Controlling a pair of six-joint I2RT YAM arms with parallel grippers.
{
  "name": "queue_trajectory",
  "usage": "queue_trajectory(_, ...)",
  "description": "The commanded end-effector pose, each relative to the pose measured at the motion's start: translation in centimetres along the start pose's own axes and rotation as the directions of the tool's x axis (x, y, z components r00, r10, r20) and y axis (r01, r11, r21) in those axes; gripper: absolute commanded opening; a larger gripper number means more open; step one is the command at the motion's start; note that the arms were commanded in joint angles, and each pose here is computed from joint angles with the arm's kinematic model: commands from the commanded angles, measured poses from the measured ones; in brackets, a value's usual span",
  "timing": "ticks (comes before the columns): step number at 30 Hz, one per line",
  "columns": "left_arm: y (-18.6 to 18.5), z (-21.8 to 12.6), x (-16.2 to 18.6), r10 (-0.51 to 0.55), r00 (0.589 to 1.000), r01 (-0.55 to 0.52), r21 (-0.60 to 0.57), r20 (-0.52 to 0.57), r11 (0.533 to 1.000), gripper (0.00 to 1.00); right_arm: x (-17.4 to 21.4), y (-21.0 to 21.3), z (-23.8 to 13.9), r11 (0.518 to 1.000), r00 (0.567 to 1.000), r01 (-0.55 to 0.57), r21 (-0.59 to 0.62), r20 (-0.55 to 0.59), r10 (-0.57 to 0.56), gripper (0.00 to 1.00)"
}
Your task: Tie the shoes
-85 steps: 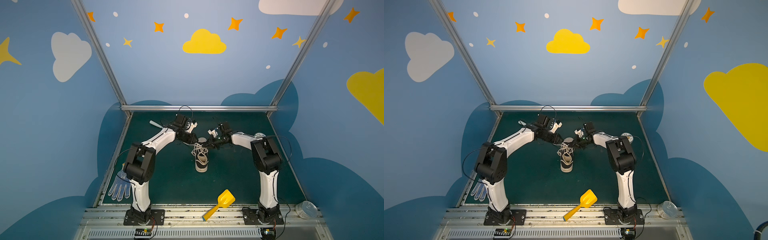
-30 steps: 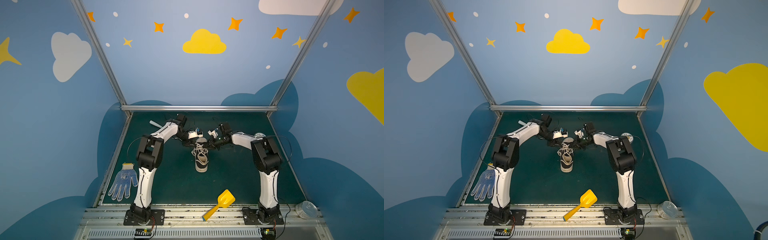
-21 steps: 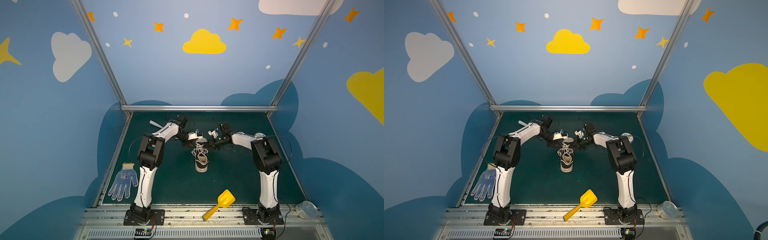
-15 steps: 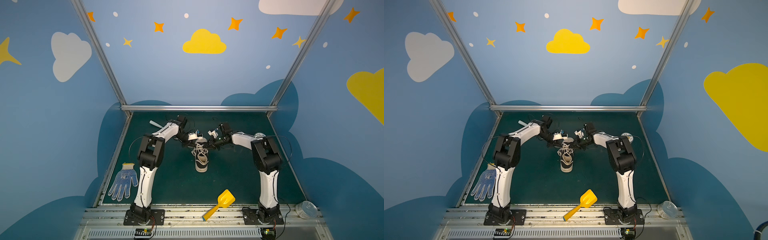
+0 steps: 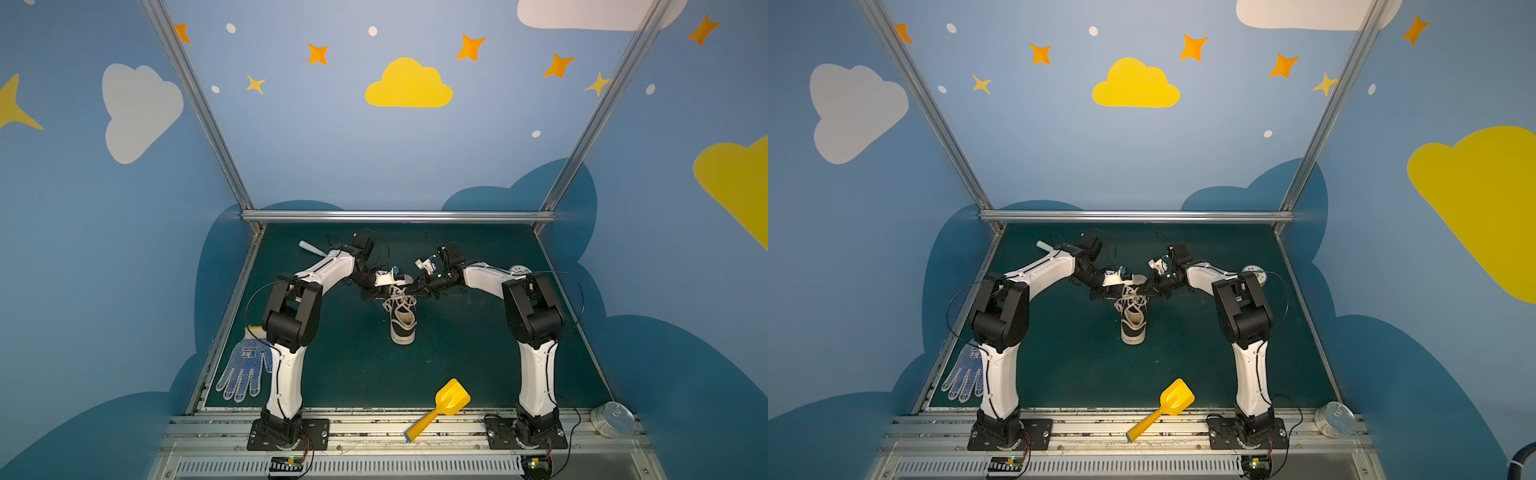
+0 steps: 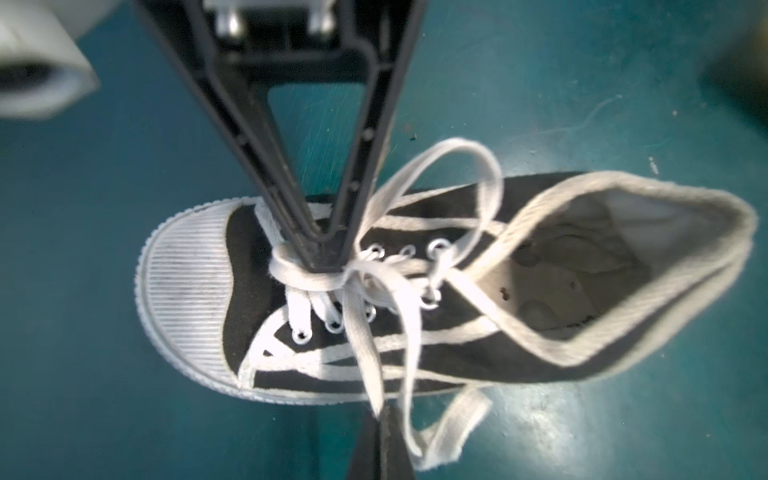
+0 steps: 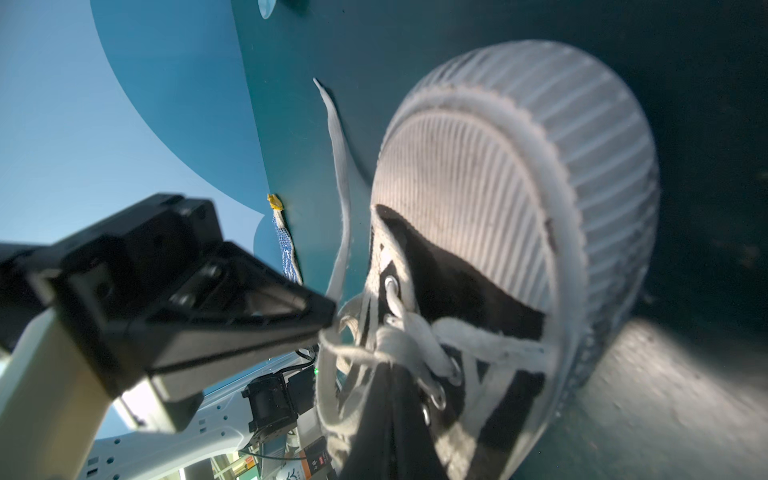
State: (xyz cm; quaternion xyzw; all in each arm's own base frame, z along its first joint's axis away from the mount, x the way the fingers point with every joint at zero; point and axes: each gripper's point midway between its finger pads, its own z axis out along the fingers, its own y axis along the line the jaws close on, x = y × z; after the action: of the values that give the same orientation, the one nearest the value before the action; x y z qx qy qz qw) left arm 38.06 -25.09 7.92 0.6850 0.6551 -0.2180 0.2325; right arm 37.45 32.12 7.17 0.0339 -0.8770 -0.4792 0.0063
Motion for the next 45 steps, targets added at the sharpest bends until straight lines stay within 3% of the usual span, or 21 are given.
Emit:
queue_trajectory(1,0.5,-1.1,-1.6,0.09,0.996,-0.089,-0.069,0.015,0.994,0.03,-0.2,0.8,-0.5,1.0,1.0,0.006,-0.017,-0.003,-0.006,0.05)
queue_trajectory(18,0.3,-2.5,-4.0,0.283,0.958,-0.287,-0.189,-0.052,0.939,0.03,-0.6,1.5,-1.4,1.0,1.0,0.015,-0.021,0.019,-0.015,0.05)
queue_trajectory(26,-0.8,-2.7,-4.3,0.359,0.932,-0.362,-0.168,-0.052,0.917,0.03,-0.8,2.3,-2.0,0.999,0.999,0.023,-0.044,0.029,-0.021,0.05)
queue_trajectory(36,-1.7,-1.4,-4.2,0.359,0.932,-0.363,-0.119,-0.057,0.924,0.03,-0.3,3.9,-3.0,0.995,0.998,0.048,-0.09,0.038,-0.045,0.16)
queue_trajectory(45,-2.4,-0.6,-4.5,0.354,0.934,-0.357,-0.094,-0.051,0.929,0.03,-0.1,4.3,-4.3,0.994,0.998,0.044,-0.103,0.058,-0.038,0.18)
